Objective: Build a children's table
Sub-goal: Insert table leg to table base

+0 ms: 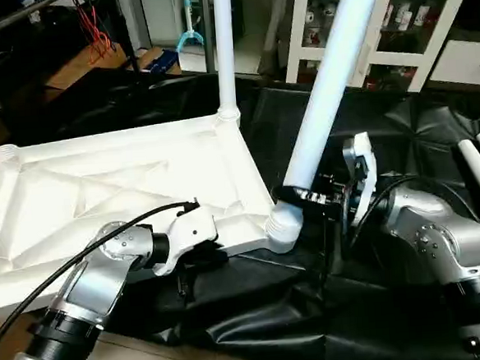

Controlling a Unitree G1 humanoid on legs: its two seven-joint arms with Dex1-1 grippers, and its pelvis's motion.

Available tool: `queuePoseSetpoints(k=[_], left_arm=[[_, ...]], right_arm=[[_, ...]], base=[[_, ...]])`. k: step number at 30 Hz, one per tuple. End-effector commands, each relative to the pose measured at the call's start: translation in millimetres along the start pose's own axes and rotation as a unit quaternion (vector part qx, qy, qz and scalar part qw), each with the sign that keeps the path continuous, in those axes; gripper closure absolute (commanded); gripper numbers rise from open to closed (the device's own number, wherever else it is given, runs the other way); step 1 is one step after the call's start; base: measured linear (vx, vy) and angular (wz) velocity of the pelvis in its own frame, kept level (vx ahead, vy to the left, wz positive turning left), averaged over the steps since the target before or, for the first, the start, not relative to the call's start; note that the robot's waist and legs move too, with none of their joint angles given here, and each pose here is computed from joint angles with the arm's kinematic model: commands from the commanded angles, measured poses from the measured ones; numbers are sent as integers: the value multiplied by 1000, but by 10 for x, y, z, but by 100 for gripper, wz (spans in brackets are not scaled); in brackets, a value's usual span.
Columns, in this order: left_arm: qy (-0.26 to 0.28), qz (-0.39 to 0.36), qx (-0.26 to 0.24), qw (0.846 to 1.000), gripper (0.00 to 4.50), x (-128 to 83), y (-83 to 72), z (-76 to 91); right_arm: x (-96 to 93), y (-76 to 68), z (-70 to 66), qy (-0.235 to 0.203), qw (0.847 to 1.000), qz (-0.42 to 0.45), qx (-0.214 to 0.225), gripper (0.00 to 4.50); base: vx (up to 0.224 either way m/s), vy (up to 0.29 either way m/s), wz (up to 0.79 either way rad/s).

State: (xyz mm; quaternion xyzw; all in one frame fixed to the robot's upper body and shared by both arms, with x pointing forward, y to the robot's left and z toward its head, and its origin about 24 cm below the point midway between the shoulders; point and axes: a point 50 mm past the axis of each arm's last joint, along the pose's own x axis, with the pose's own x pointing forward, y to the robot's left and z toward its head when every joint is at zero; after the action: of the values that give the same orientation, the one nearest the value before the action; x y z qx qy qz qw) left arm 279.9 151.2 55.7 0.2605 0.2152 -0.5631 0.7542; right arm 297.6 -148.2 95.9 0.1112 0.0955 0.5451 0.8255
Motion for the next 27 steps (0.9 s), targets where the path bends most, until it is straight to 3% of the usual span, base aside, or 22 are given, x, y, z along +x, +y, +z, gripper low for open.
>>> queuePoseSetpoints(k=[1, 11, 19, 20, 27], left_arm=[[4, -21, -22, 1000, 448, 51, -77, -95], [2, -45, -11, 999, 448, 43, -100, -77], [3, -50, -5, 999, 448, 48, -100, -63], [3, -51, -4, 999, 448, 48, -100, -62], [4, -54, -3, 999, 448, 44, -99, -60]], right_arm=[[-33, -45, 15, 10, 1000, -5, -13, 262], [91, -83, 48, -12, 998, -23, -53, 262], [120, 8, -53, 23, 995, 9, -94, 262], [110, 21, -72, 34, 991, 10, -126, 262], [118, 41, -62, 23, 987, 9, -157, 262]], base=[[0, 0, 0], [0, 0, 0], [0, 0, 0], [0, 0, 0], [0, 0, 0]])
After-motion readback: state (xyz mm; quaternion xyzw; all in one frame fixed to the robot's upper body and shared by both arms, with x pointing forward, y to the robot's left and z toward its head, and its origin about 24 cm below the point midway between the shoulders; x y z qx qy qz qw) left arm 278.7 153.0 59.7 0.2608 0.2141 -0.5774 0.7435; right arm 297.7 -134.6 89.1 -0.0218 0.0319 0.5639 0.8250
